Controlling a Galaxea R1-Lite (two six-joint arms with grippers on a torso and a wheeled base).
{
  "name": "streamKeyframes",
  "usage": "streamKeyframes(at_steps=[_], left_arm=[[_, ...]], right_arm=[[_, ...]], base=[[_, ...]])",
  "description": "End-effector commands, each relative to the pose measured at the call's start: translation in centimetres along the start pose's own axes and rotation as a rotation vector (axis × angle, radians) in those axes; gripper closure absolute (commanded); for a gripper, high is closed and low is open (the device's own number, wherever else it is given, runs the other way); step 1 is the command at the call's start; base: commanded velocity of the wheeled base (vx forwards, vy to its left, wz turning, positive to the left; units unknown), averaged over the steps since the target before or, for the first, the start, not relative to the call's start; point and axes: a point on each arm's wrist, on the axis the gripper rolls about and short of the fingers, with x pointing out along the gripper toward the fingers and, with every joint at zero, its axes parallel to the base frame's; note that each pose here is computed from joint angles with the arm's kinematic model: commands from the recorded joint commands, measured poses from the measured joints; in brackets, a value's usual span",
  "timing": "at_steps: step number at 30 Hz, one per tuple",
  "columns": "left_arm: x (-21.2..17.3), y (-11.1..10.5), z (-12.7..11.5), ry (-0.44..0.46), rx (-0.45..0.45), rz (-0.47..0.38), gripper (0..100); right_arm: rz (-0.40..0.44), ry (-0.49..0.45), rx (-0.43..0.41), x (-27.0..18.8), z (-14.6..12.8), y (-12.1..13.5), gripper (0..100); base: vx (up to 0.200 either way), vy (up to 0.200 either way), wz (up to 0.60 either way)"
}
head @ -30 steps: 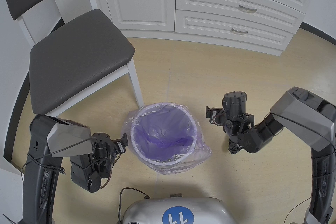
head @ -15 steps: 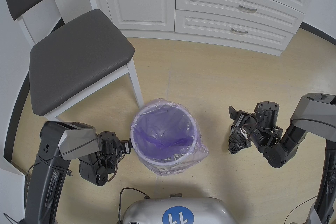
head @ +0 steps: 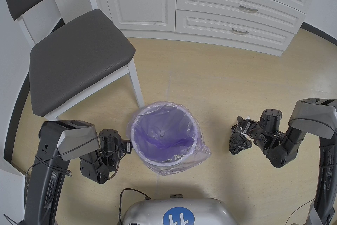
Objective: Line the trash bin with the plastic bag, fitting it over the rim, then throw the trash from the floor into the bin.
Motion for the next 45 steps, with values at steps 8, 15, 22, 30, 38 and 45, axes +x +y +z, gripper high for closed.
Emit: streamKeyframes(at_steps=[8, 15, 22, 30, 38, 45], left_arm=[[-9.0, -0.3, -3.1, 0.142, 0.105, -0.058, 0], [-10.1, -1.3, -3.8, 0.170, 0.067, -0.069, 0], [-10.0, -1.2, -4.7, 0.196, 0.049, -0.060, 0], [-10.1, -1.0, -4.8, 0.202, 0.041, -0.055, 0], [-10.3, -1.0, -4.9, 0.211, 0.033, -0.054, 0], [-10.3, -1.1, -4.9, 0.209, 0.035, -0.056, 0]], right_arm=[[-0.071, 0.150, -0.132, 1.0, -3.0, -3.8, 0], [-0.142, 0.186, -0.118, 4.1, -5.0, -6.6, 0], [-0.157, 0.297, 0.026, 7.1, -4.8, -7.4, 0], [-0.176, 0.301, 0.104, 12.1, -3.3, -5.9, 0], [-0.156, 0.250, 0.109, 15.3, -4.5, -5.8, 0], [-0.195, 0.235, 0.094, 17.2, -5.6, -6.0, 0]], base=[[0.000, 0.000, 0.00], [0.000, 0.000, 0.00], [0.000, 0.000, 0.00], [0.000, 0.000, 0.00], [0.000, 0.000, 0.00], [0.000, 0.000, 0.00]])
